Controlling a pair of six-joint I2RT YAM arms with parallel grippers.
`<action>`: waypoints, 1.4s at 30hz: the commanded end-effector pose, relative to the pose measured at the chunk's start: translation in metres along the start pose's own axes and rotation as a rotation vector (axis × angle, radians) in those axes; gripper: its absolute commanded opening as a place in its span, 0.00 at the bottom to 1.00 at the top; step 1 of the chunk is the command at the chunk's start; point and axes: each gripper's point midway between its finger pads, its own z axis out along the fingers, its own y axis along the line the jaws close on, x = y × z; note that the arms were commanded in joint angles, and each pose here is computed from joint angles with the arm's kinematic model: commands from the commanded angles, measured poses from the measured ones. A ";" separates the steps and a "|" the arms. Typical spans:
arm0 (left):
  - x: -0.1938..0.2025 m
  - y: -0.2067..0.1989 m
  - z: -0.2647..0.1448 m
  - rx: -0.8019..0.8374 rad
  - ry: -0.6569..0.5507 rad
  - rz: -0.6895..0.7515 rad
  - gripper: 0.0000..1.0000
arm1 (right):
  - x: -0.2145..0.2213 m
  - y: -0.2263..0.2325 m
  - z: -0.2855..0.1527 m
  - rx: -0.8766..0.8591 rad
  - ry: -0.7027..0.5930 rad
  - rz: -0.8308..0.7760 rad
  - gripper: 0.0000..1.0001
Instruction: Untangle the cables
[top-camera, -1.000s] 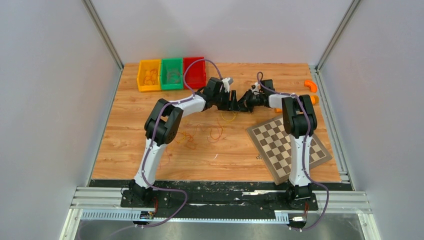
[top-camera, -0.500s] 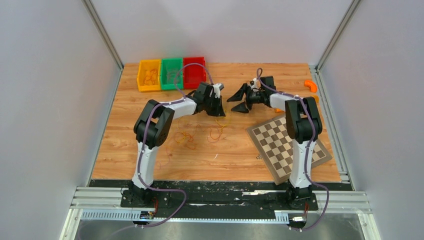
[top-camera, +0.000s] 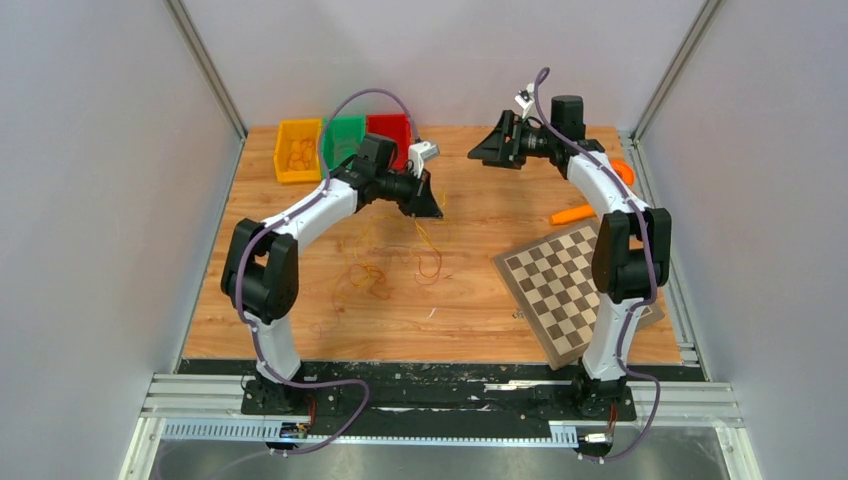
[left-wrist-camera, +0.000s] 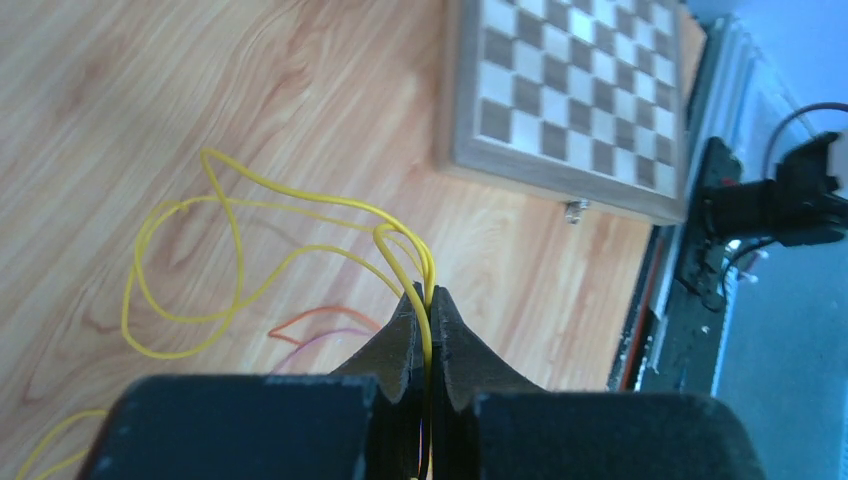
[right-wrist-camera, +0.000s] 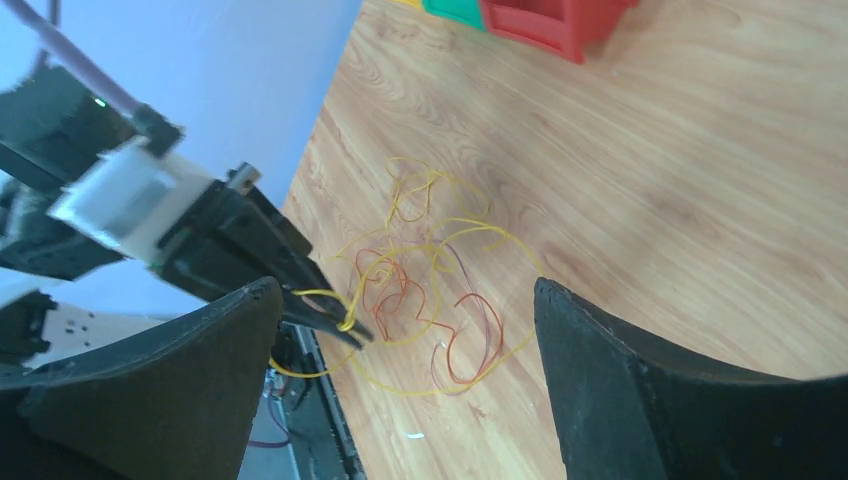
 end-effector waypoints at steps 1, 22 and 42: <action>-0.058 -0.032 -0.037 0.064 -0.112 0.215 0.00 | -0.002 0.036 0.002 -0.053 0.013 -0.175 0.95; -0.207 0.191 -0.104 -0.751 -0.293 0.378 0.00 | -0.013 0.007 -0.039 0.097 -0.067 -0.179 0.98; -0.197 0.288 -0.064 -0.834 -0.353 0.515 0.00 | -0.004 -0.017 -0.036 0.110 -0.042 -0.094 0.98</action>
